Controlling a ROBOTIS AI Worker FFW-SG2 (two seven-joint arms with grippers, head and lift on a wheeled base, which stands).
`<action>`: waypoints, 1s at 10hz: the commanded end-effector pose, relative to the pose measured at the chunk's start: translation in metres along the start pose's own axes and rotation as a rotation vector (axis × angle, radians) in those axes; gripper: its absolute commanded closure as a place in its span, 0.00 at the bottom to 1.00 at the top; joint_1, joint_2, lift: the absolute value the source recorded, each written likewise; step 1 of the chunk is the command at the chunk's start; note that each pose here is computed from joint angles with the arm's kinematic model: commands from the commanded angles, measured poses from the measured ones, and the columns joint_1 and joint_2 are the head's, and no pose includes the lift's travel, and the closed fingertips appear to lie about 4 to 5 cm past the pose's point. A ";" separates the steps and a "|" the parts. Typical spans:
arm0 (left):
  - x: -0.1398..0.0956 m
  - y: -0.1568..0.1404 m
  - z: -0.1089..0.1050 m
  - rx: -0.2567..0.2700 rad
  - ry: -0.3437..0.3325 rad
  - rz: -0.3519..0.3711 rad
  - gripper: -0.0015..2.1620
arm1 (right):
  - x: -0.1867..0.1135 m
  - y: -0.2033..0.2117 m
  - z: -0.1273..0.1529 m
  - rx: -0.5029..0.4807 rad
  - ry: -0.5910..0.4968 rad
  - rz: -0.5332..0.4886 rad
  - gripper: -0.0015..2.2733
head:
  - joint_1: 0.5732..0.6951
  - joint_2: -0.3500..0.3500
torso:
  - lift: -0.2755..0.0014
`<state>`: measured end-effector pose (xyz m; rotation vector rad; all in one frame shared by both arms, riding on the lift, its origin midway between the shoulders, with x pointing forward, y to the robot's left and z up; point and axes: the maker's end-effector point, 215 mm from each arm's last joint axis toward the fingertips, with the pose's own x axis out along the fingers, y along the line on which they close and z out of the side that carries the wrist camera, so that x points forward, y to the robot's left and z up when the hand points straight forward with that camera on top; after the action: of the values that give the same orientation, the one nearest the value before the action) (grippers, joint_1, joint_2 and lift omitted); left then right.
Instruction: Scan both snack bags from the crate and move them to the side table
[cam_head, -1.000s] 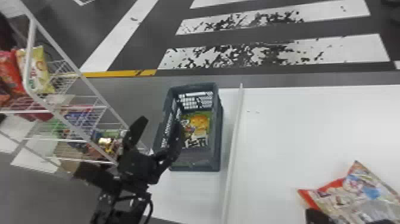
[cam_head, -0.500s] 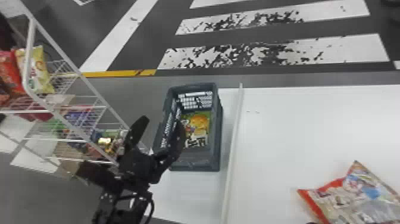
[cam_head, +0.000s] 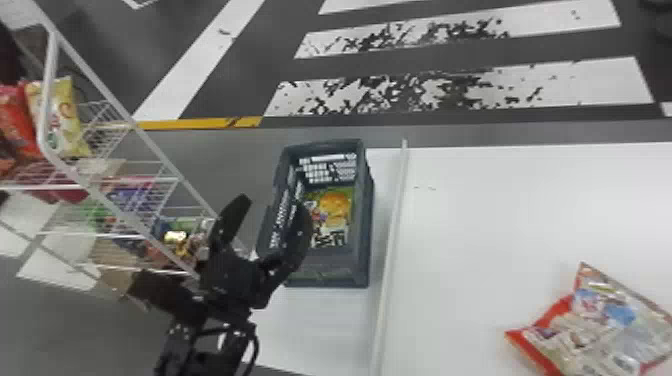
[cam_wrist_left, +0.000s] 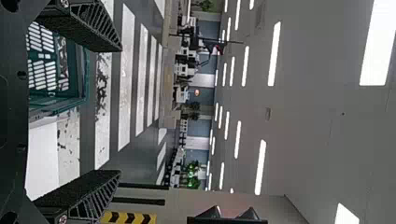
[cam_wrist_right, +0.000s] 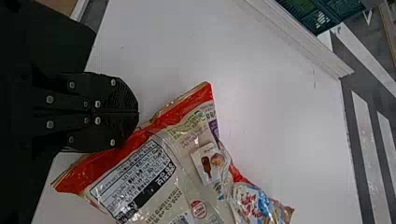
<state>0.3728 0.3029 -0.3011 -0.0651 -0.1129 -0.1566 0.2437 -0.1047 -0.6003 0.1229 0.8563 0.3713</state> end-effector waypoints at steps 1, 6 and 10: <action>0.001 -0.001 0.002 0.000 -0.005 -0.002 0.03 | -0.003 -0.011 -0.002 0.014 0.000 -0.026 0.99 | 1.00 1.00 | 0.89; 0.003 -0.002 0.002 0.000 -0.007 -0.005 0.03 | -0.009 -0.045 0.000 0.042 -0.008 -0.103 0.99 | 1.00 0.92 | 0.89; 0.005 -0.009 0.001 -0.003 -0.007 -0.017 0.03 | -0.014 -0.065 -0.001 0.071 -0.008 -0.136 0.99 | 1.00 0.87 | 0.89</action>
<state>0.3758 0.2941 -0.2989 -0.0664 -0.1202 -0.1720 0.2519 -0.1673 -0.6069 0.1296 0.8635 0.2194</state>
